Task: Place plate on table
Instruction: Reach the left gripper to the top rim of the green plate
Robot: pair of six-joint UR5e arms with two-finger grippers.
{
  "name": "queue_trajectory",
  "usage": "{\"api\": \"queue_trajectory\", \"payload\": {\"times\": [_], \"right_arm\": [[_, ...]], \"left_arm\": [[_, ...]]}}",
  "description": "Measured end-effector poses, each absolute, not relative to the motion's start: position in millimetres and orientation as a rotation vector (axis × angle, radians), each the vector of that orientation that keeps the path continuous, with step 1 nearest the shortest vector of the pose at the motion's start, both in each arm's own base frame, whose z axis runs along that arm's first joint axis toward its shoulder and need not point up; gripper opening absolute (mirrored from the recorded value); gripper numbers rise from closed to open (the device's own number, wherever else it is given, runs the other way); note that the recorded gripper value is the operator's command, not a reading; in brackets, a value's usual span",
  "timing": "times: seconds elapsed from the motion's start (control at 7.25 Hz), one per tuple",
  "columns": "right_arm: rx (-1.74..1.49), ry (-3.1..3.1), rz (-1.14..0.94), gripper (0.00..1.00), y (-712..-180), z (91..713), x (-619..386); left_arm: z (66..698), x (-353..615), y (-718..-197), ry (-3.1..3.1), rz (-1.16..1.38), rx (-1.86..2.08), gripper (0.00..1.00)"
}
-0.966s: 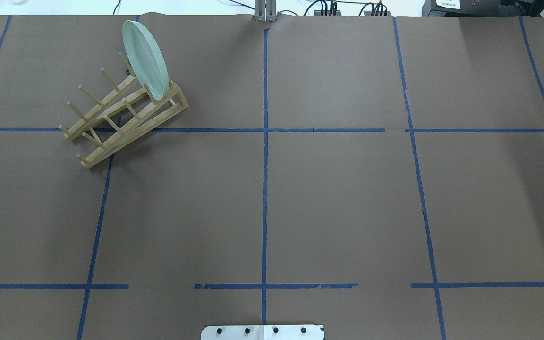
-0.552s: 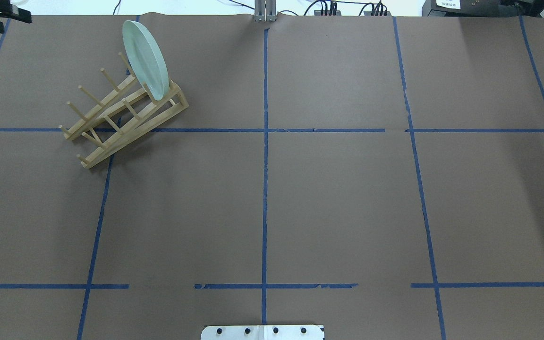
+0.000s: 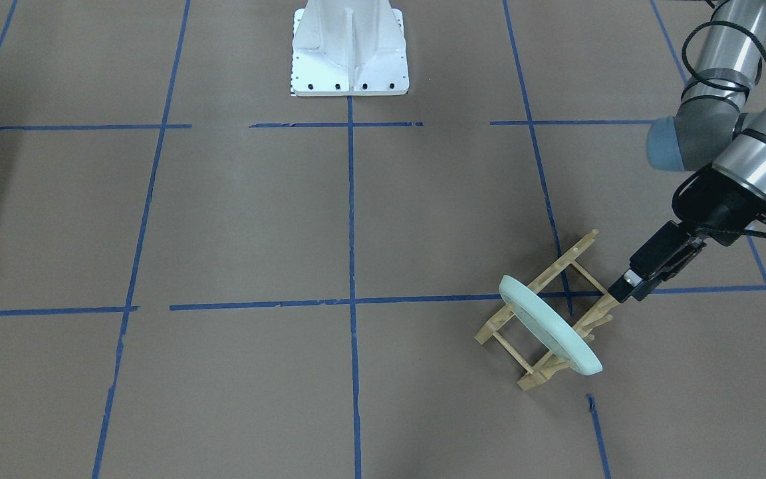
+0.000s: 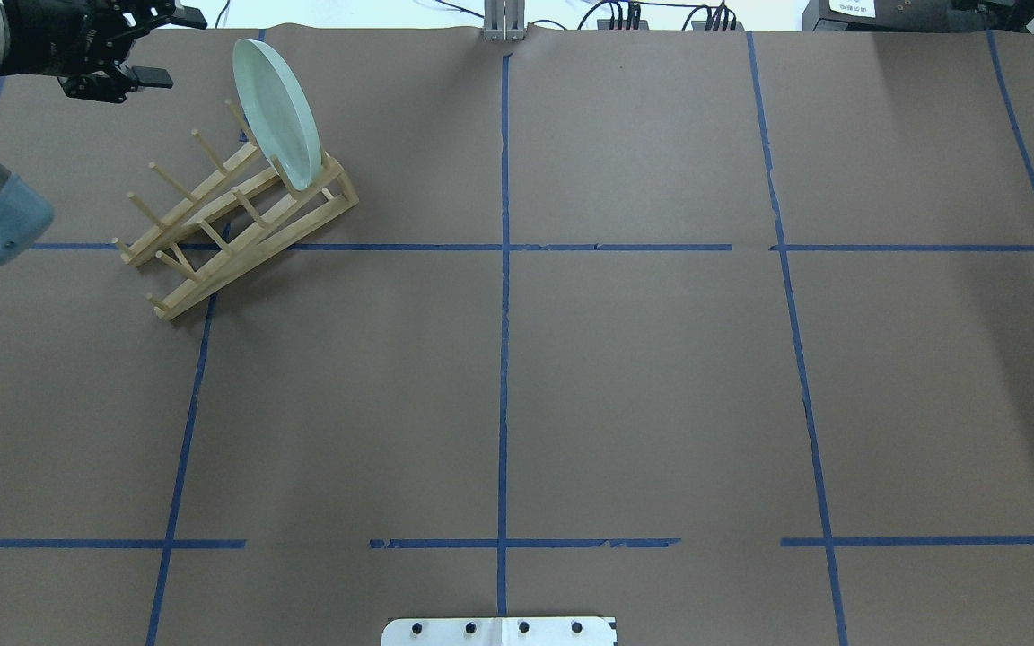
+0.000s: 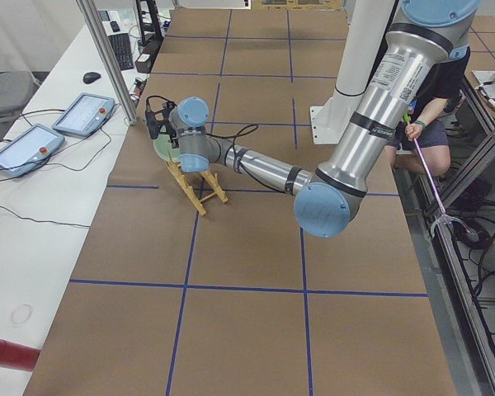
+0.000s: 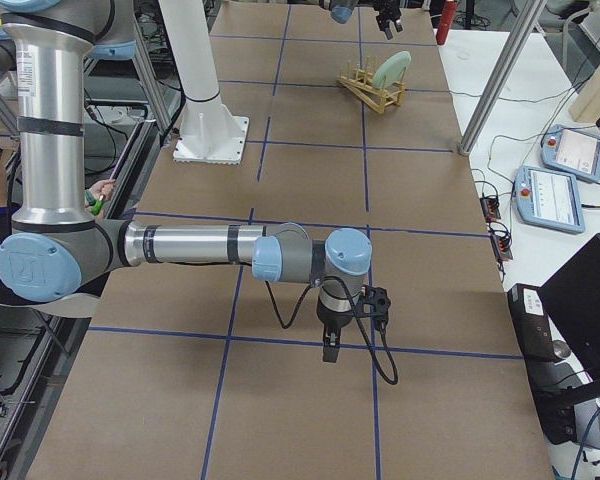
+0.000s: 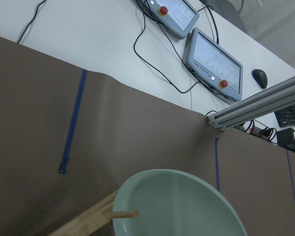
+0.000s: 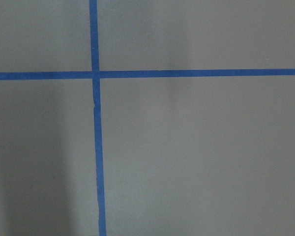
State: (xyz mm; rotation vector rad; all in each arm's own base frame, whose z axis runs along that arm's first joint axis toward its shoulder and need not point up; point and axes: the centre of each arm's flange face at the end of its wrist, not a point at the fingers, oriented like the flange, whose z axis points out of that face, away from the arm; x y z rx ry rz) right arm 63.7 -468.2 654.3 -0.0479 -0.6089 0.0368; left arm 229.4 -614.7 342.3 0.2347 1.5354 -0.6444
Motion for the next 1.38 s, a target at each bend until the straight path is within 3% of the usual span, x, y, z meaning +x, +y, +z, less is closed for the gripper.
{"api": "queue_trajectory", "payload": {"times": [0.28,0.55,1.38], "right_arm": [[-0.047,-0.609,0.037,1.0,-468,654,64],[-0.048,-0.609,0.036,1.0,-468,654,63],[-0.047,-0.609,0.037,1.0,-468,654,64]], "left_arm": [[336,264,-606,1.605,-0.719,0.184,0.96],[326,286,-601,1.624,-0.712,0.173,0.86],[319,306,-604,1.625,-0.709,0.175,0.38]]}}
